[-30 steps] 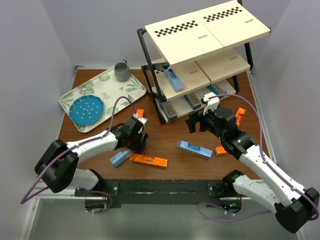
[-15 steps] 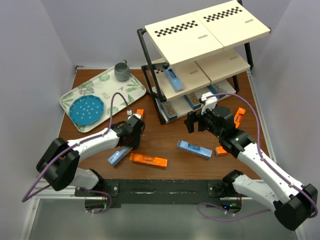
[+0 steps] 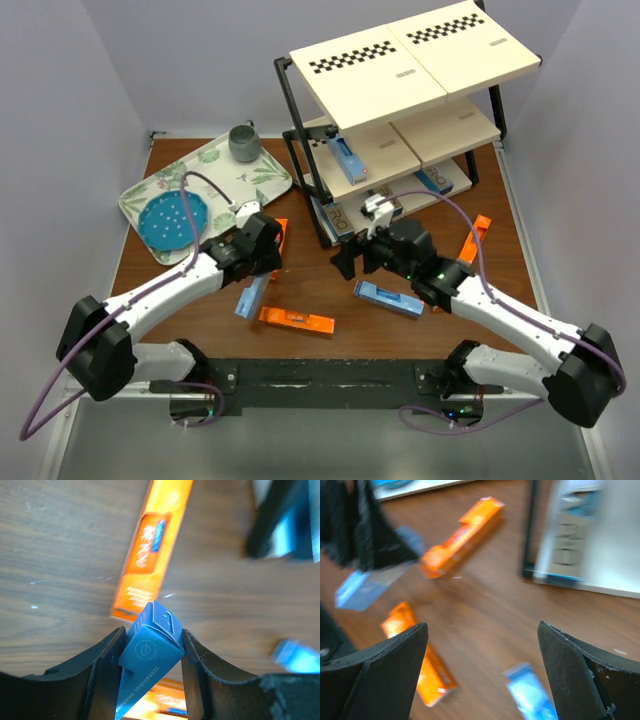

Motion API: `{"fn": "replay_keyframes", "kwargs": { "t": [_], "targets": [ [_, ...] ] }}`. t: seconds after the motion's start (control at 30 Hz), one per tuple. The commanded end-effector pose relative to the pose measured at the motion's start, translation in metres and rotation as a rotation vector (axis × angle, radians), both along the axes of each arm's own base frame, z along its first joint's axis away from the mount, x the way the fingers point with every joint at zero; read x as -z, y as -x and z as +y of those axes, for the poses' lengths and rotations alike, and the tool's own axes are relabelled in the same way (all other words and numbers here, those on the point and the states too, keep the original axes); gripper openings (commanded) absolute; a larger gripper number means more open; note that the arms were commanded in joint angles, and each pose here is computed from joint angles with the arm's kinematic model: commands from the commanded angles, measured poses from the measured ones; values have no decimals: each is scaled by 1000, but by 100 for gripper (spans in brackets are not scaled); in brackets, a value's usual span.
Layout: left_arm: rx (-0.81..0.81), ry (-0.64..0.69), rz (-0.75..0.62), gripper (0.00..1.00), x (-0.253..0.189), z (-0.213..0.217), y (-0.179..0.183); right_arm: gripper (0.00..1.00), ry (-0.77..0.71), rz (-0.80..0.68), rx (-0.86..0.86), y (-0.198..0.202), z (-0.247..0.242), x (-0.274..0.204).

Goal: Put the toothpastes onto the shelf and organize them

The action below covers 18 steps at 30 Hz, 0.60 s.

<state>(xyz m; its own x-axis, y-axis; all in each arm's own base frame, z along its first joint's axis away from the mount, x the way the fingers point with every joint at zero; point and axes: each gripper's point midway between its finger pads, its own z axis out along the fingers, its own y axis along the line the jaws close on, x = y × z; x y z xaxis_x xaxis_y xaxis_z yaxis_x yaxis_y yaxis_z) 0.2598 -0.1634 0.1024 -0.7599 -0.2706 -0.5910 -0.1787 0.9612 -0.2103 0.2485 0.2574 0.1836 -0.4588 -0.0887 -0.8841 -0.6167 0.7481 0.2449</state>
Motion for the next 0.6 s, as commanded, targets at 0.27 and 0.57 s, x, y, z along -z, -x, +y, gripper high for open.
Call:
{"fn": "replay_keyframes", "kwargs": {
  "t": [0.27,0.57],
  "targets": [
    [-303,483,-233,14,-108,-39,-53,98,-299,-68,-5,43,110,-29],
    [-328,585,-297,14,-139,-45,-62,98,-355,19,-1,42,137,-3]
  ]
}}
